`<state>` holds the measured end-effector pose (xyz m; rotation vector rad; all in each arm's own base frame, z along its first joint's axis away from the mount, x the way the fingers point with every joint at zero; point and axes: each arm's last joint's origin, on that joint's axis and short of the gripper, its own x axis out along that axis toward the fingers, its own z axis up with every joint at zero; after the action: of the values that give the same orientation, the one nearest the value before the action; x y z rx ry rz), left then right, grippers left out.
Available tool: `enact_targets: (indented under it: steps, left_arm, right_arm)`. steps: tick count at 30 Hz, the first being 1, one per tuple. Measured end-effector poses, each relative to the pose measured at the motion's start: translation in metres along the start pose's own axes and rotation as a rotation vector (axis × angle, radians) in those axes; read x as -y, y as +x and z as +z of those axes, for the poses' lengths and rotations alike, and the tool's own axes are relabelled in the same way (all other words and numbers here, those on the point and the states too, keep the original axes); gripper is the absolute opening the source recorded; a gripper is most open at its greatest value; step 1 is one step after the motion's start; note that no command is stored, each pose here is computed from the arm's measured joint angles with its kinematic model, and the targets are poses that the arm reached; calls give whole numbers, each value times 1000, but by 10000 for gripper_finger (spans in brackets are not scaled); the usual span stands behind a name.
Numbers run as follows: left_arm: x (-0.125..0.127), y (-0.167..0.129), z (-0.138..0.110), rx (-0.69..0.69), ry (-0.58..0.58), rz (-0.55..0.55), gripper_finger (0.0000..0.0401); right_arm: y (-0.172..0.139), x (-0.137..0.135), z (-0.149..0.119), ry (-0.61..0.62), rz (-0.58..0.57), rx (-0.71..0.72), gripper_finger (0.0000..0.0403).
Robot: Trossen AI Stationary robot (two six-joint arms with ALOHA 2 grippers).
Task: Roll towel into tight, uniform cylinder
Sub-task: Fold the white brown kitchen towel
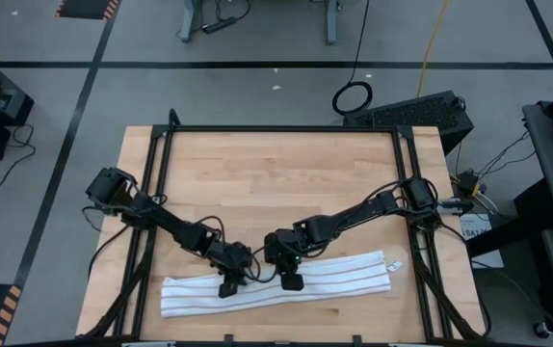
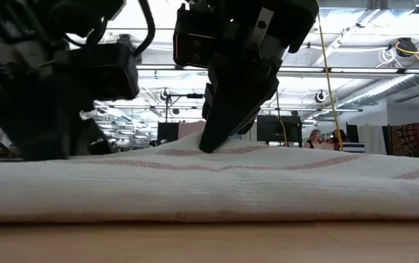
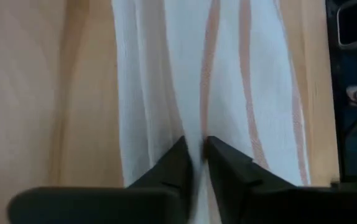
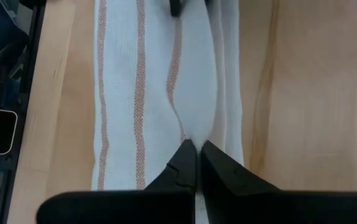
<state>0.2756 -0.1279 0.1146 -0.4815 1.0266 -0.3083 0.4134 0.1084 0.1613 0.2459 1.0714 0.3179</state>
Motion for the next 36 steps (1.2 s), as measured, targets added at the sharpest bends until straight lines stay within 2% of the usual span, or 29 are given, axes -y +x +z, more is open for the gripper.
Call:
enact_targets:
  steps: [4, 6, 10, 15, 19, 26, 29, 36]
  left_arm:
    - [1, 0, -2, -24, -13, -15, 15]
    - [1, 0, -2, -28, -51, -17, 6]
    - [2, 0, -2, -41, -149, -33, 12]
    - [2, -1, -2, -53, -185, -44, 14]
    - [2, -1, -3, -66, -216, -41, 14]
    - [0, -1, -6, -115, -275, -38, 15]
    - [0, -1, -7, -135, -296, -54, 15]
    - [1, -4, -6, -143, -379, -49, 15]
  right_arm:
    - [0, 0, 0, 0, 0, -1, 0]
    - [0, 0, 0, 0, 0, -1, 4]
    - [0, 0, -1, 3, -4, -6, 15]
    - [-2, 4, -2, 33, -54, -19, 34]
    - [-20, 7, -5, 42, -23, -96, 56]
    - [-45, 14, -22, -35, 36, -303, 84]
    - [-42, 15, -34, -59, 47, -351, 86]
    - [-26, 11, -67, -3, 105, -406, 86]
